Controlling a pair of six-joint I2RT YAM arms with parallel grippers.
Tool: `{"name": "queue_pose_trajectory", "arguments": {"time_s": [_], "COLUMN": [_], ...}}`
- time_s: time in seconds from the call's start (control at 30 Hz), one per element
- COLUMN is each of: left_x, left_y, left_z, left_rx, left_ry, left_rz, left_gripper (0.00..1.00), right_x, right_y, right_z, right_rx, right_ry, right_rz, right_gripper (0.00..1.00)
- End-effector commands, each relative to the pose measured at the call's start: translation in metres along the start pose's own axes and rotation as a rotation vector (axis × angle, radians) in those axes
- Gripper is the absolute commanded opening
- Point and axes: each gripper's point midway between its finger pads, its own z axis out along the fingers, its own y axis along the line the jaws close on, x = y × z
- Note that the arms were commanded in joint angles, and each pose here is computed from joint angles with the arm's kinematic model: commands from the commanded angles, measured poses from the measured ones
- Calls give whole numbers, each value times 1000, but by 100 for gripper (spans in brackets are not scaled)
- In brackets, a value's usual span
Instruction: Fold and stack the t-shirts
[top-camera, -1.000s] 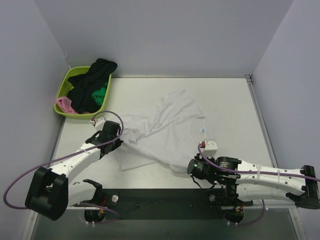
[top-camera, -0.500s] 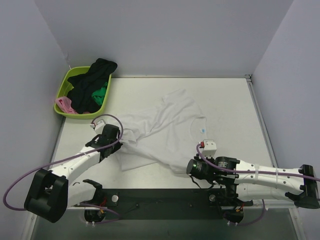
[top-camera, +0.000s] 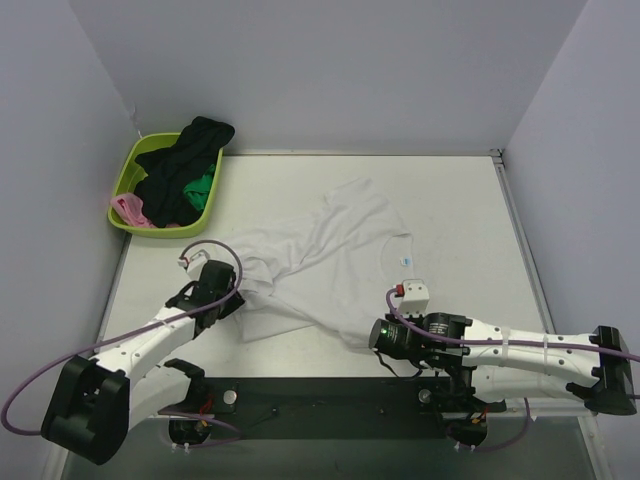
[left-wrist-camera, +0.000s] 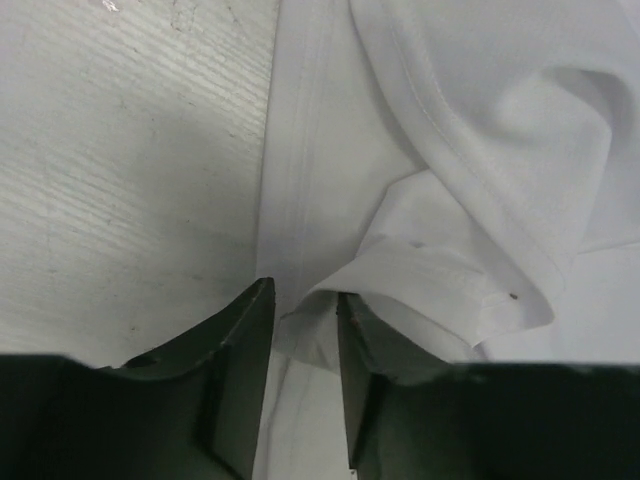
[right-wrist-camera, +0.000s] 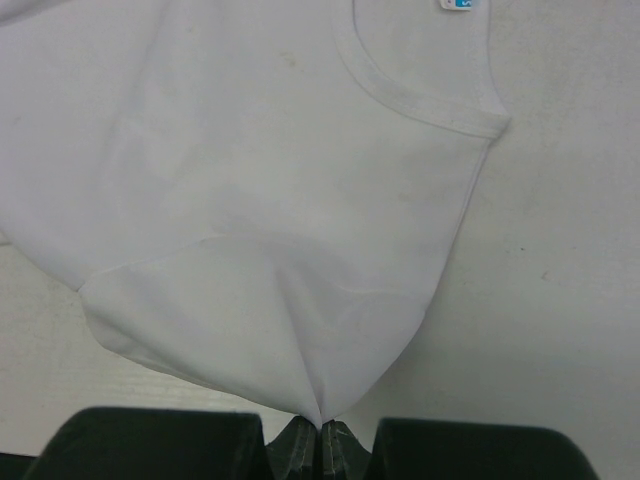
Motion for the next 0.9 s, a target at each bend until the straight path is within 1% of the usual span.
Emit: {"name": "queue_pose_trajectory", "arguments": {"time_s": [0.0,0.03,0.13,0.17,0.3,0.43,0.47,0.6,0.63,0.67,0.73,0.87], "left_x": [-2,-1,-3,-7,-9,-1,-1,6,9,10,13,20], "left_y": [-6,-4,-3,-6,-12,-16,-18,-21,-20,-20,-19,-14], "left_z": [-6,-7,-11,-15,-26,-33,-35,-38,-38,-39,-39,-36], "left_rx": [42,41,45,57,85,124,137,168,168,171,169,155], "left_ry": [-2,-1,-12,-22,-13,24,22,37,42,46,52,67], "left_rz": [-25,-27,-32,-36,-42,-63,-75,-94,-97,-103,-104,-104], "left_gripper": [48,58,70,80,81,81,79,58,47,44,40,40], "right_x": [-5,-5,-4,-3,0,-1,-1,0,0,1,1,1], "right_y": [-7,-7,-7,-7,-6,-5,-4,-2,-1,-1,-1,0], "right_z": [-2,-1,0,1,3,3,3,4,4,5,5,5], "right_rx": [33,32,33,33,36,30,30,27,27,26,24,20], "right_ry": [-17,-17,-14,-12,-7,-9,-10,-6,-4,-1,0,0], "right_rz": [-14,-13,-13,-16,-17,-15,-12,-18,-20,-21,-20,-18], "right_gripper": [0,0,0,0,0,0,0,0,0,0,0,0]}}
